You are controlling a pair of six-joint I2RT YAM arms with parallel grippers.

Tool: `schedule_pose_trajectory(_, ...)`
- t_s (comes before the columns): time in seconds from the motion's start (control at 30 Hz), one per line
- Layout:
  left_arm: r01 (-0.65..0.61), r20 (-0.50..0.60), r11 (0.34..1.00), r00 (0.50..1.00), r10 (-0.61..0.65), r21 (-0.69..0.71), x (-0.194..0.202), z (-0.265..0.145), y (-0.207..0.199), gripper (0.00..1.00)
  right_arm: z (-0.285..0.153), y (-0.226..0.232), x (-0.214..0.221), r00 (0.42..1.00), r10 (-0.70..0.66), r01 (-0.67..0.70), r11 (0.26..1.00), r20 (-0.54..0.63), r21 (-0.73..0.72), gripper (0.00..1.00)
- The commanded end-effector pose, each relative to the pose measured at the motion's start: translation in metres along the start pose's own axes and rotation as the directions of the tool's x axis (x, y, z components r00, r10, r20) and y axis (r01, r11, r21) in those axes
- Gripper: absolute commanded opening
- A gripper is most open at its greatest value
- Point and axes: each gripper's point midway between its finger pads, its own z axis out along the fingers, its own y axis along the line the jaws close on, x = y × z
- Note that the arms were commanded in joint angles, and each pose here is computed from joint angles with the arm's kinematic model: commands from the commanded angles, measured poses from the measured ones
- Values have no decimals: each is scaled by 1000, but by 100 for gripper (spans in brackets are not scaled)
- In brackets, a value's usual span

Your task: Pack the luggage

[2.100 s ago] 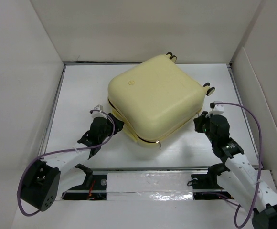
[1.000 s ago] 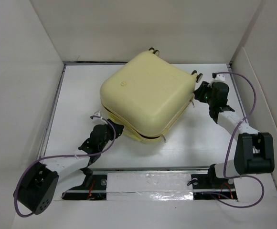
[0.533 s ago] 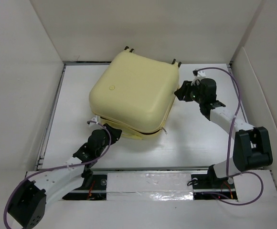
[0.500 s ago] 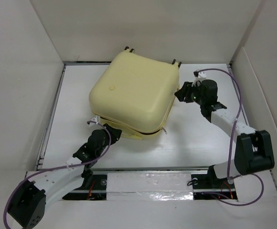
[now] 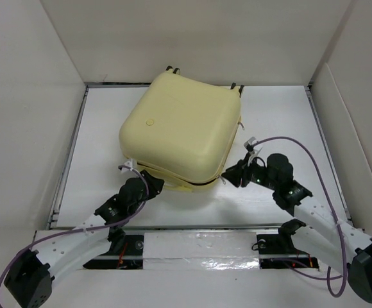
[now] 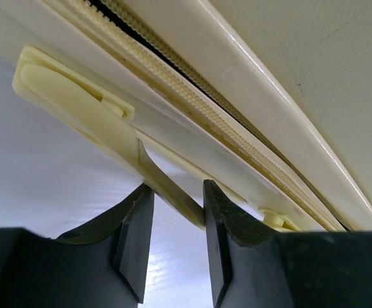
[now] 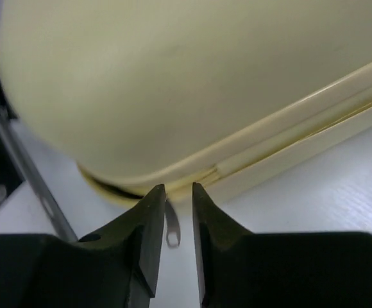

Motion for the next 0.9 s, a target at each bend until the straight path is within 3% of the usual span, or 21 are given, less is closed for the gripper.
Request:
schedule_pose_trajectory(0.0, -82, -16, 988, 996, 85, 132, -11, -13, -43, 21, -4, 30, 21, 1000, -7, 3, 991, -29, -137, 42)
schedule_pose_trajectory(0.1, -101, -1, 989, 995, 102, 107, -18, -17, -42, 46, -5, 29, 25, 1000, 6, -9, 991, -23, -136, 51)
schedule_pose_trajectory(0.2, -103, 46, 988, 994, 98, 112, -33, -25, -47, 47, -1, 27, 30, 1000, 11, -14, 990, -20, -140, 53)
schedule_pose_trajectory(0.27, -109, 70, 987, 992, 102, 114, -42, -31, -51, 42, 4, 28, 32, 999, 14, -19, 985, -30, -172, 53)
schedule_pose_trajectory(0.3, -130, 74, 984, 990, 121, 125, -43, -33, -53, 21, 4, 32, 32, 999, 11, -21, 978, -48, -208, 52)
schedule_pose_trajectory(0.37, -159, 79, 975, 986, 148, 155, -47, -35, -63, 0, 9, 30, 35, 997, 14, -28, 978, -70, -208, 49)
schedule_pose_trajectory(0.53, -223, -31, 933, 970, 241, 283, -11, -29, -89, 0, 15, 28, 33, 997, 11, -25, 979, -71, -204, 41)
schedule_pose_trajectory(0.63, -255, -60, 908, 955, 291, 332, 14, -33, -105, 0, 17, 29, 30, 998, 4, -18, 977, -65, -214, 32)
schedule_pose_trajectory(0.87, -312, -59, 872, 932, 359, 376, 45, -37, -149, 0, 16, 25, 26, 999, 8, -16, 984, -45, -179, 0)
